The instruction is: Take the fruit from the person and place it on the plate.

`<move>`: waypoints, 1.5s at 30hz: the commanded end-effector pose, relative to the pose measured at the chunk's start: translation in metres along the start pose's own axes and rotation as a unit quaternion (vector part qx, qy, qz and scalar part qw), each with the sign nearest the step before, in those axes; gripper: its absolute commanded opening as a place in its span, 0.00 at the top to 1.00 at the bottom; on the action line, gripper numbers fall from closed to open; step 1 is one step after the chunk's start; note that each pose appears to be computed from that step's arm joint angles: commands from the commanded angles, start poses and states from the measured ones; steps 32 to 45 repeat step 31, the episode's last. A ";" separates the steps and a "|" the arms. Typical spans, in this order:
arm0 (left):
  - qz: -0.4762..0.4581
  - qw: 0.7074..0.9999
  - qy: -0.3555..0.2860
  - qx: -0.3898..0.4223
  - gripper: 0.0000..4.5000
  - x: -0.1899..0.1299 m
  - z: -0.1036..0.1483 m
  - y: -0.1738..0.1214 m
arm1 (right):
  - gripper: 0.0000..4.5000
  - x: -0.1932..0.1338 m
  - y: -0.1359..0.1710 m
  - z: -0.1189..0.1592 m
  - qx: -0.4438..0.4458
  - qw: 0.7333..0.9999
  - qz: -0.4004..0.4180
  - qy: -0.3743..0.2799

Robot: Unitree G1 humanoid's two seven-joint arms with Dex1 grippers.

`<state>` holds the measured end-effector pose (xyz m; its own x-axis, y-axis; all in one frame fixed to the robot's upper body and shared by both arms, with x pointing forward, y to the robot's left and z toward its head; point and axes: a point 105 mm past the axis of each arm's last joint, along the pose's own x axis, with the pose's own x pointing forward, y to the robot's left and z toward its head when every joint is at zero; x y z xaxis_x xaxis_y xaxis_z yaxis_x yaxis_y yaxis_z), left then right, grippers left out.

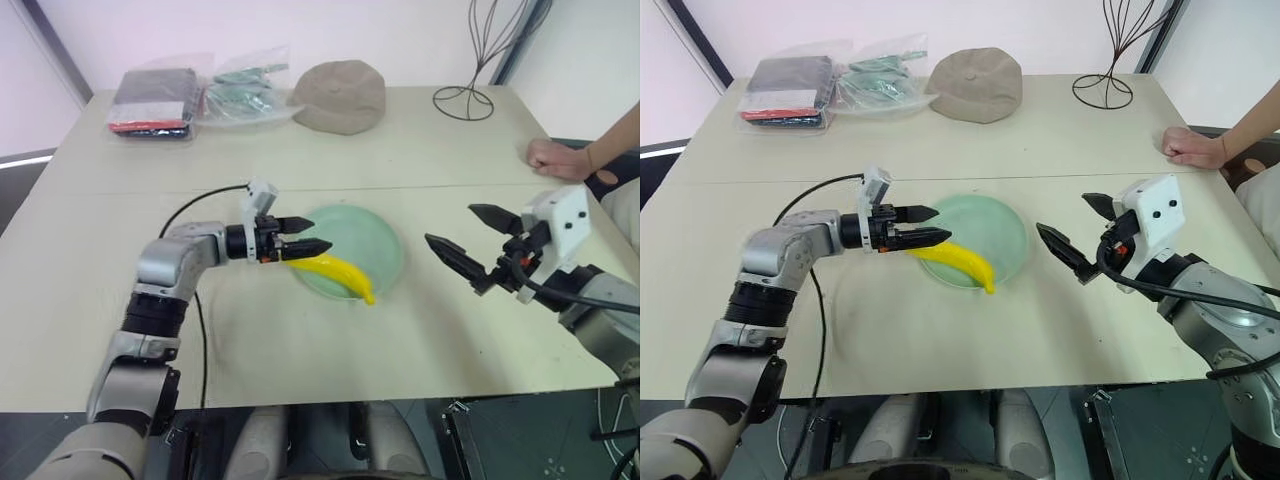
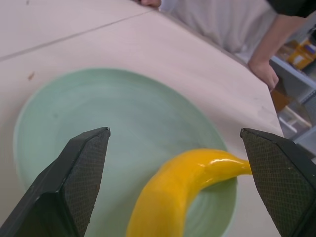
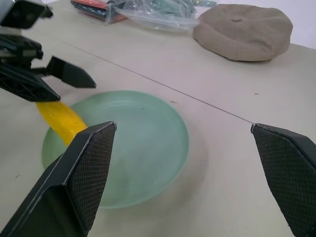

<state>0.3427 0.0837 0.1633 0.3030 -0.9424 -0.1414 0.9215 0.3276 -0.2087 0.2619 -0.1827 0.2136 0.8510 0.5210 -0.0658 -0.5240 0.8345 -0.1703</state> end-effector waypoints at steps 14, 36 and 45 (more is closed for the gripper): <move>-0.026 0.963 0.157 0.220 0.02 -0.086 0.020 -0.009 | 0.00 -0.005 -0.003 0.006 -0.037 0.999 0.027 0.008; 0.024 0.961 0.126 0.244 0.02 -0.099 0.040 -0.003 | 0.00 -0.018 0.002 -0.003 -0.056 0.991 0.094 0.075; 0.024 0.961 0.126 0.244 0.02 -0.099 0.040 -0.003 | 0.00 -0.018 0.002 -0.003 -0.056 0.991 0.094 0.075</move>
